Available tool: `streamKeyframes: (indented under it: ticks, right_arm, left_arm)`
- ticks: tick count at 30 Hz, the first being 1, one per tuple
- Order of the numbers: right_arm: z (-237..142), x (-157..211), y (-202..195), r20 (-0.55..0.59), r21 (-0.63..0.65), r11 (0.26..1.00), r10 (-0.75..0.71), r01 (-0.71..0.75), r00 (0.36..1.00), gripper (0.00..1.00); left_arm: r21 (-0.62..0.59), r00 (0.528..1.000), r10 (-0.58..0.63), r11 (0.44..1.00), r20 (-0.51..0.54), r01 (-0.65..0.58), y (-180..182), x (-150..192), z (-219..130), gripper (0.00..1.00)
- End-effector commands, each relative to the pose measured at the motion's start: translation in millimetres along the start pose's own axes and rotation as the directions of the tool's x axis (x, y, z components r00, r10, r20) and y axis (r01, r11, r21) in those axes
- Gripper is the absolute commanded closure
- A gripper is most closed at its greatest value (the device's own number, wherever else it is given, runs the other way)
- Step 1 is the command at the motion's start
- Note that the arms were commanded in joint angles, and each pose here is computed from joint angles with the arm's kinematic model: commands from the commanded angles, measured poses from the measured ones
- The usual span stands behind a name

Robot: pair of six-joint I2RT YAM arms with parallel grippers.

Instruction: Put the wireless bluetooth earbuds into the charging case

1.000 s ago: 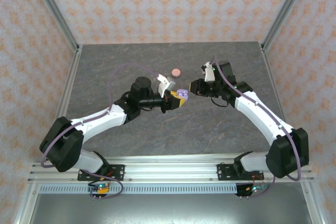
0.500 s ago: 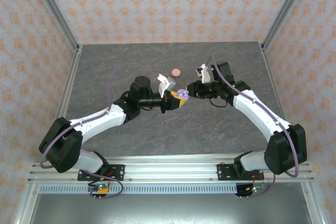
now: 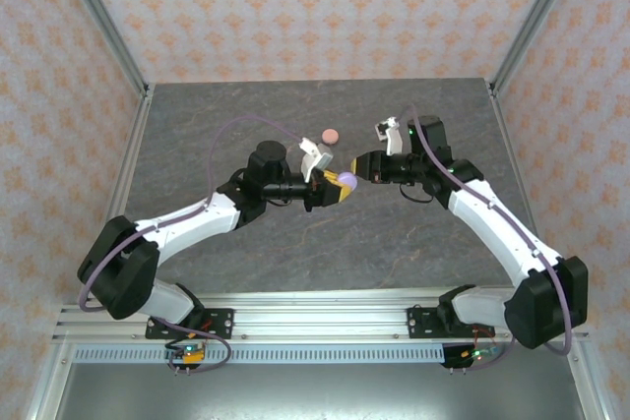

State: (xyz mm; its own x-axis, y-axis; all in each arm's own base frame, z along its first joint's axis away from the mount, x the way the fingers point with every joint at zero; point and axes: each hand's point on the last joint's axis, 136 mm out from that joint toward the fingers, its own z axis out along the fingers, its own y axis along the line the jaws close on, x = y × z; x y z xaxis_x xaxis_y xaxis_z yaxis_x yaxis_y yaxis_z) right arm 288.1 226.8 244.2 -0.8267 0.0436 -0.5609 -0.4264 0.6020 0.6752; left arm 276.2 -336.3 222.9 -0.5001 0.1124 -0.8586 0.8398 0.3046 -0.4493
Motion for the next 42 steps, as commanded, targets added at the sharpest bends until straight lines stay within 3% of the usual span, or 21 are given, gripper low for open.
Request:
streamKeyframes:
  ticks: [1, 3, 8, 13, 19, 27, 33, 39, 42]
  right_arm:
    - [-4.8, -4.5, 12.9, 0.035, -0.035, 0.998, -0.058, 0.059, 0.998, 0.84]
    - [-4.3, -5.6, 2.0, 0.039, 0.026, 0.999, -0.048, 0.047, 0.998, 0.82]
    - [-13.1, -10.9, -53.6, 0.083, 0.335, 0.942, 0.003, -0.031, 0.997, 0.79]
    - [-22.9, -6.7, -95.0, 0.104, 0.531, 0.843, 0.038, -0.088, 0.994, 0.78]
    - [-21.3, 2.1, -109.0, 0.098, 0.568, 0.816, 0.060, -0.106, 0.993, 0.78]
    - [-16.3, 9.2, -115.1, 0.082, 0.572, 0.813, 0.078, -0.111, 0.994, 0.78]
    - [-14.9, 10.8, -117.4, 0.071, 0.579, 0.808, 0.080, -0.106, 0.994, 0.77]
    - [-15.8, 12.1, -120.1, 0.060, 0.594, 0.798, 0.081, -0.100, 0.995, 0.77]
    - [-16.7, 11.9, -121.6, 0.062, 0.600, 0.793, 0.081, -0.102, 0.995, 0.77]
  left_arm:
    - [-0.038, 1.000, -0.028, 0.999, -0.005, 0.028, 7.9, -0.3, 3.8, 0.84]
    - [-0.069, 0.999, -0.040, 0.997, -0.008, 0.039, 13.7, 0.2, 3.7, 0.84]
    - [-0.217, 0.991, -0.131, 0.969, -0.038, 0.120, 44.2, 6.9, 6.1, 0.84]
    - [-0.376, 0.947, -0.318, 0.885, -0.054, 0.276, 87.3, 24.1, 12.1, 0.84]
    - [-0.545, 0.824, -0.563, 0.711, -0.062, 0.444, 132.6, 55.2, 14.1, 0.84]
    - [-0.657, 0.744, -0.663, 0.600, -0.087, 0.458, 160.5, 88.7, 18.3, 0.84]
    - [-0.698, 0.680, -0.725, 0.541, -0.105, 0.469, 171.6, 111.2, 24.3, 0.84]
    - [-0.734, 0.656, -0.746, 0.510, -0.116, 0.449, 178.6, 122.4, 23.5, 0.82]
    - [-0.757, 0.653, -0.749, 0.492, -0.116, 0.430, 181.6, 126.2, 19.0, 0.75]
